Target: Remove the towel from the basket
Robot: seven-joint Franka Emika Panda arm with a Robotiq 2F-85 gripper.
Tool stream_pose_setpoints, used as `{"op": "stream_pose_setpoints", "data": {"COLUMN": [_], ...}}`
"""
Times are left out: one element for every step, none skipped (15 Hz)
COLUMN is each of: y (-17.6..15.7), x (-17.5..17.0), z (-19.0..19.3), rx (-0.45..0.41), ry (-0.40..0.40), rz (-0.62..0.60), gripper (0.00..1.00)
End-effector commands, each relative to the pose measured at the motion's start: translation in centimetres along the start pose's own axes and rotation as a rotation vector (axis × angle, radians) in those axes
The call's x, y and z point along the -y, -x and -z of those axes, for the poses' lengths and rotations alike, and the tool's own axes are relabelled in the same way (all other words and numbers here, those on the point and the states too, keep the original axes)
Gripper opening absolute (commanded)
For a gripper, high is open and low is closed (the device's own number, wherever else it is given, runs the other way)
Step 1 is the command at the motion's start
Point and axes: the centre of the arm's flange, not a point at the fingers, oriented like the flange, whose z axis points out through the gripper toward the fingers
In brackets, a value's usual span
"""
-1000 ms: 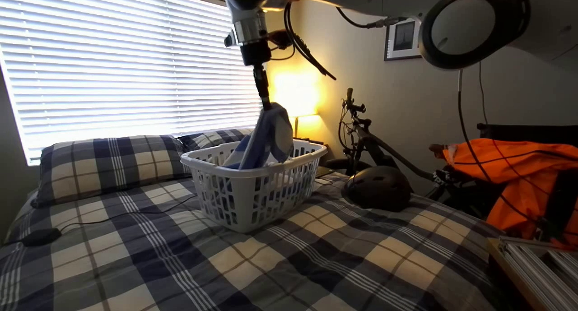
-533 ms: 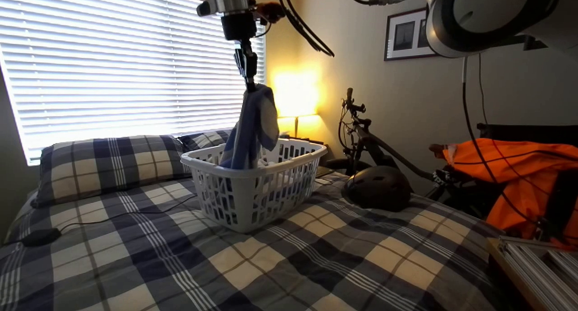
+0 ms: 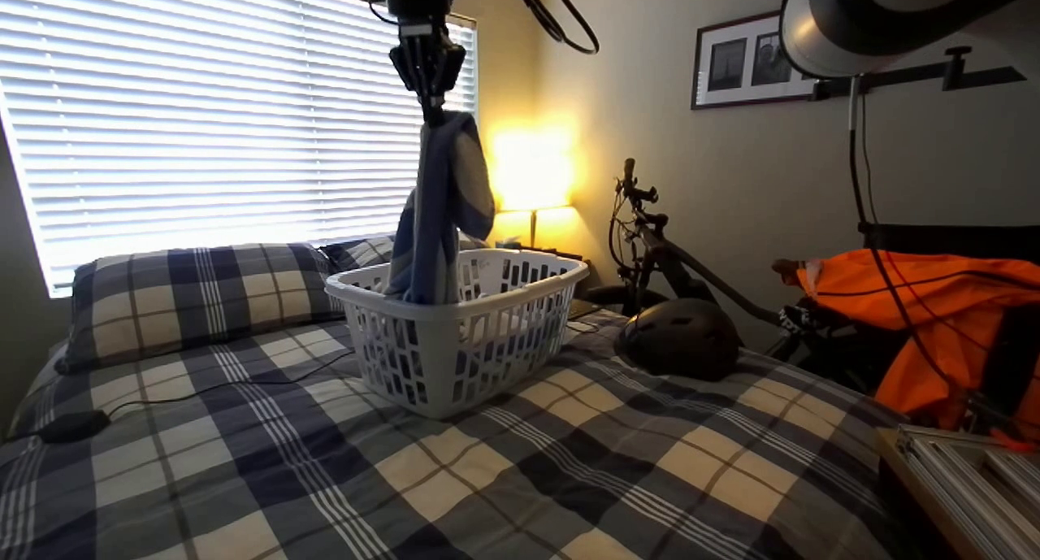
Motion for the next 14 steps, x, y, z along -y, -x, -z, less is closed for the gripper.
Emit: {"op": "stream_pose_setpoints", "data": {"y": [-0.1,-0.2,-0.2,-0.2,-0.2,-0.2,-0.3,-0.3,-2.3,-4.0,-6.4,-8.1,-9.9,-11.7], "x": [0.2,0.4,0.6,0.7,0.7,0.7,0.7,0.7,2.0,3.4,5.4,6.8,8.1,9.7], "z": [0.7,1.4,1.9,2.2,2.3,2.2,2.2,2.2,2.7,3.2,4.0,4.4,5.0,5.8], "rx": [-0.008,-0.014,-0.018,-0.021,-0.021,-0.021,-0.021,-0.021,-0.042,-0.041,-0.034,-0.04,-0.052,-0.063], "ry": [0.011,0.021,0.027,0.03,0.031,0.03,0.029,0.029,0.009,0.006,0.019,0.026,0.035,0.044], "rz": [0.042,0.071,0.085,0.093,0.098,0.1,0.101,0.102,0.208,0.273,0.321,0.369,0.419,0.466], "gripper": [0.05,0.05,0.05,0.05,0.05,0.05,0.05,0.01,0.01,0.01,0.01,0.01,0.01,0.01]}}
